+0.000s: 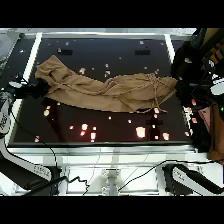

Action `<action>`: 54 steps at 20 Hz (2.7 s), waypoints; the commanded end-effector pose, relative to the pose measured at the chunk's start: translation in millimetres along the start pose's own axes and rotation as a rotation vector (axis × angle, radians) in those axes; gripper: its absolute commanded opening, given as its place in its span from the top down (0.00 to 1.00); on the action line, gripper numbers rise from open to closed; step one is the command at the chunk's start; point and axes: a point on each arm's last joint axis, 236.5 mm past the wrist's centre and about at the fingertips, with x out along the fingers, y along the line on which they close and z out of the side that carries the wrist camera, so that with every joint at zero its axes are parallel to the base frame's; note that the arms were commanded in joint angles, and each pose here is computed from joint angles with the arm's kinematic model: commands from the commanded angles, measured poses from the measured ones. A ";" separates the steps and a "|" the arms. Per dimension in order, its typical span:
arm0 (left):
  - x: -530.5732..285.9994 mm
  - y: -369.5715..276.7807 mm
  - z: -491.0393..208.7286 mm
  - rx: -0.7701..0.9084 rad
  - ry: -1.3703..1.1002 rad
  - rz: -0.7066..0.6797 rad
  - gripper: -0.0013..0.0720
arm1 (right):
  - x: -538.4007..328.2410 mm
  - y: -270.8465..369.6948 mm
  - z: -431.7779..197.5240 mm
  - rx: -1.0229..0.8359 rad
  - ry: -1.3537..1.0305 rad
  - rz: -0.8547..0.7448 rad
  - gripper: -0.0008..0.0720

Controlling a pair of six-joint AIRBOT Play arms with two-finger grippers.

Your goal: Fold the clothes and pants, and hang the long-sleeved shirts on hangers.

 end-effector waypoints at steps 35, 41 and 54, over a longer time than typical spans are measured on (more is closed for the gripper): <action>-52.7 -49.8 67.5 -0.131 -0.227 -0.118 0.97 | -4.7 -11.9 44.0 -0.023 -0.186 -0.053 0.94; -187.1 -134.3 131.2 0.049 -0.529 -0.242 0.97 | -30.5 -12.3 105.9 -0.028 -0.425 -0.076 0.94; -304.0 -108.7 125.8 0.095 -0.574 -0.196 0.97 | -64.2 -33.5 105.3 -0.039 -0.291 -0.126 0.94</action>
